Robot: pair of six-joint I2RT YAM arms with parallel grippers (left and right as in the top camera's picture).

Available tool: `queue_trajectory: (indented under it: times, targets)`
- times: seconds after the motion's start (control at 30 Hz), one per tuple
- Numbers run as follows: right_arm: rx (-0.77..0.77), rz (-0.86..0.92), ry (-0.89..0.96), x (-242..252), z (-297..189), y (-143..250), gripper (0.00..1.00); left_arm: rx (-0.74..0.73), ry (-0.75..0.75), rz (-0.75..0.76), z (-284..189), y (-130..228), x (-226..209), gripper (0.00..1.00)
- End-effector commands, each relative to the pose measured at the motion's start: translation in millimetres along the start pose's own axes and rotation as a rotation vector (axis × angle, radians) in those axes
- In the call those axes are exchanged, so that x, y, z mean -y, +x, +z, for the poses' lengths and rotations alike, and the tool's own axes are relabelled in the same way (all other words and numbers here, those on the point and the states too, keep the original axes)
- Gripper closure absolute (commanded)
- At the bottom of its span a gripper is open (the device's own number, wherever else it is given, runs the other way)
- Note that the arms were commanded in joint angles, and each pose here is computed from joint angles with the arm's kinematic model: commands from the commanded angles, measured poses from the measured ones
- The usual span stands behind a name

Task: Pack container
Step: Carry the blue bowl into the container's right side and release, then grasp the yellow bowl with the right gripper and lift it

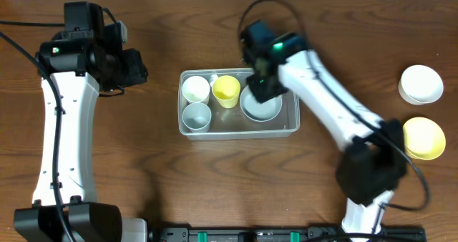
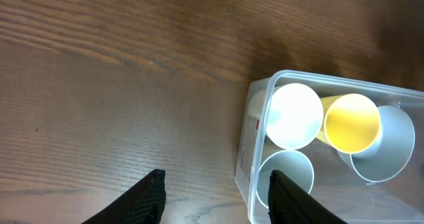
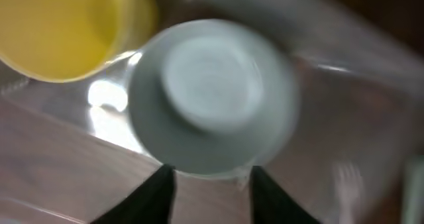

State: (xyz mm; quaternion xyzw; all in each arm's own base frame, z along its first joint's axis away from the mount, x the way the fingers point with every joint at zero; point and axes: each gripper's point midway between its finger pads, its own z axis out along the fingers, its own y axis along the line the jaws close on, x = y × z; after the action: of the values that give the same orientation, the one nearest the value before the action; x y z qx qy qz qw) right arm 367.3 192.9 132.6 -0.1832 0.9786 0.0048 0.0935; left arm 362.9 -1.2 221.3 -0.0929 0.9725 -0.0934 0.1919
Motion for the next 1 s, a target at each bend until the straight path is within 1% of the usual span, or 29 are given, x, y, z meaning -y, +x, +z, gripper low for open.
queue_trajectory:
  times: [0.0,0.1,0.17,0.27,0.43,0.53,0.7,0.77,0.87,0.97]
  targets:
    - [0.258,0.285,0.082,74.0,-97.3,-14.3,0.46,-0.015,-0.013,-0.012,2.9,3.1,-4.1,0.49]
    - [0.312,0.537,0.118,138.2,-133.3,12.2,0.45,-0.015,-0.013,-0.012,2.9,3.1,-4.1,0.49]
    - [0.292,0.739,0.156,183.9,-144.0,43.8,0.44,-0.015,-0.013,-0.012,2.9,3.1,-4.1,0.49]
    - [0.214,0.946,0.197,231.8,-143.3,88.5,0.42,-0.015,-0.013,-0.012,2.9,3.0,-4.1,0.49]
    - [0.095,1.156,0.229,280.7,-117.7,147.4,0.33,-0.015,-0.013,-0.012,2.9,3.0,-4.1,0.49]
    - [0.040,1.227,0.239,295.4,-93.4,173.8,0.29,-0.014,-0.013,-0.012,2.9,3.0,-4.0,0.49]
    - [-0.026,1.281,0.244,305.3,-46.2,206.7,0.27,-0.015,-0.013,-0.012,2.9,3.0,-4.1,0.49]
    - [-0.031,1.293,0.237,306.8,-26.8,215.2,0.26,-0.015,-0.013,-0.012,2.9,3.0,-4.1,0.49]
    - [-0.024,1.264,0.210,304.0,0.6,219.6,0.26,-0.015,-0.013,-0.012,2.9,3.0,-4.1,0.49]
    - [-0.017,1.263,0.213,301.8,19.8,224.4,0.25,-0.015,-0.013,-0.012,2.9,3.0,-4.1,0.49]
